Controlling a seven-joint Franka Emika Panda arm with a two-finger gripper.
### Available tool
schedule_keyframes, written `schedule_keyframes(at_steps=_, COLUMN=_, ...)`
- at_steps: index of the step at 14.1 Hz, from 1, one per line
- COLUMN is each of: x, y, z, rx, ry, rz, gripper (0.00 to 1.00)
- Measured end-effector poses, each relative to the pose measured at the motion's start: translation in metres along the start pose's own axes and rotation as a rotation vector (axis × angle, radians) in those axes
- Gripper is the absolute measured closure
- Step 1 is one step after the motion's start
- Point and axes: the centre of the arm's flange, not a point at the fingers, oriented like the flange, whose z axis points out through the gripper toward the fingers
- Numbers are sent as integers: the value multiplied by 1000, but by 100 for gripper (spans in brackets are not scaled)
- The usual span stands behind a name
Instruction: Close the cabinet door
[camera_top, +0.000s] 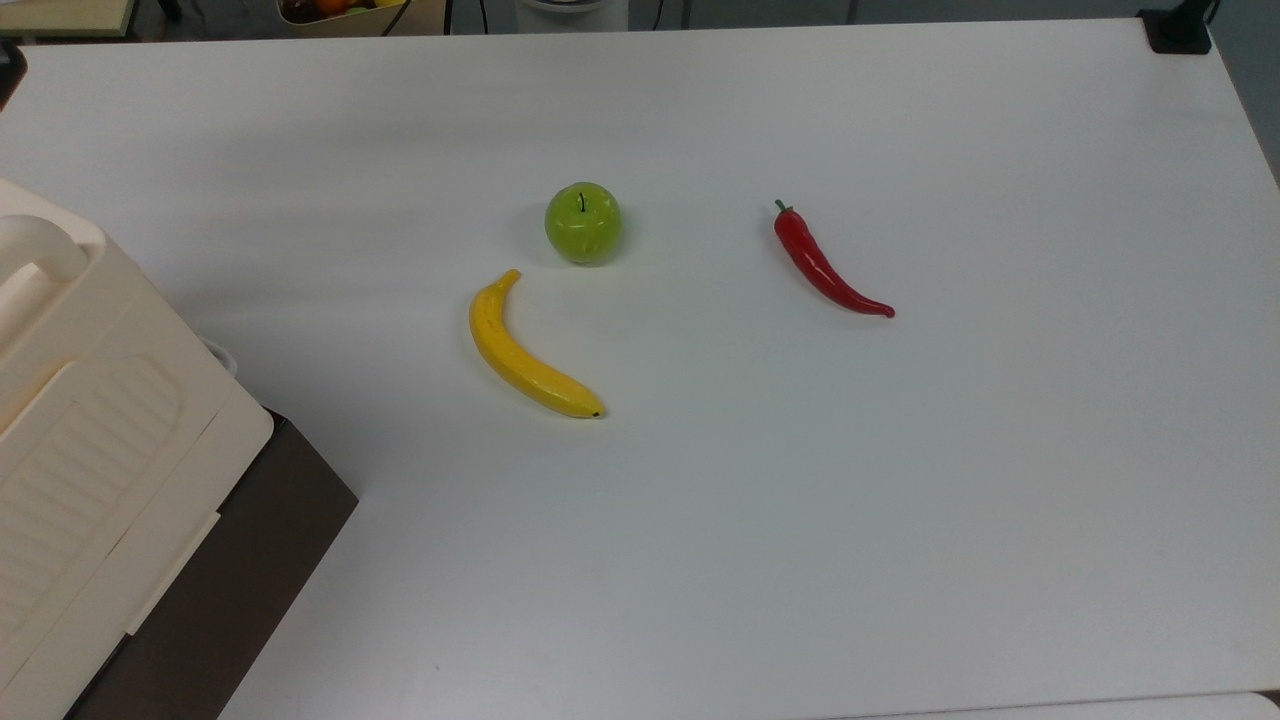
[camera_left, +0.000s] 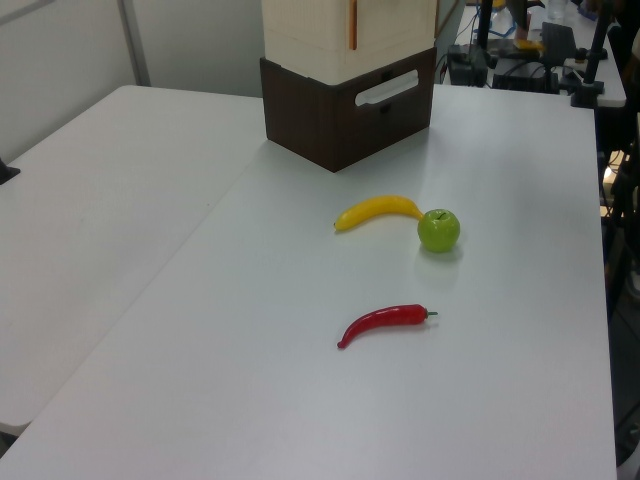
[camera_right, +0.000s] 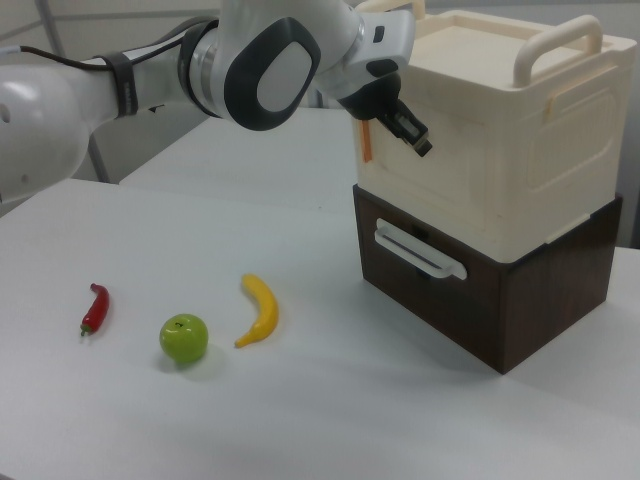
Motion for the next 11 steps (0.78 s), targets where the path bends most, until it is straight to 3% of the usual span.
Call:
schedule_keyframes(at_steps=6, x=-12, y=-24, z=5, rx=18, ry=-26, rz=-30, gripper=99)
schedule_keyframes(at_steps=8, x=-28, y=-49, z=7, rx=29, ry=-80, rz=-73, gripper=99)
schedule_keyframes(at_steps=11, x=-64, y=-97, z=-5, rx=38, ry=-237, rz=-191, gripper=99)
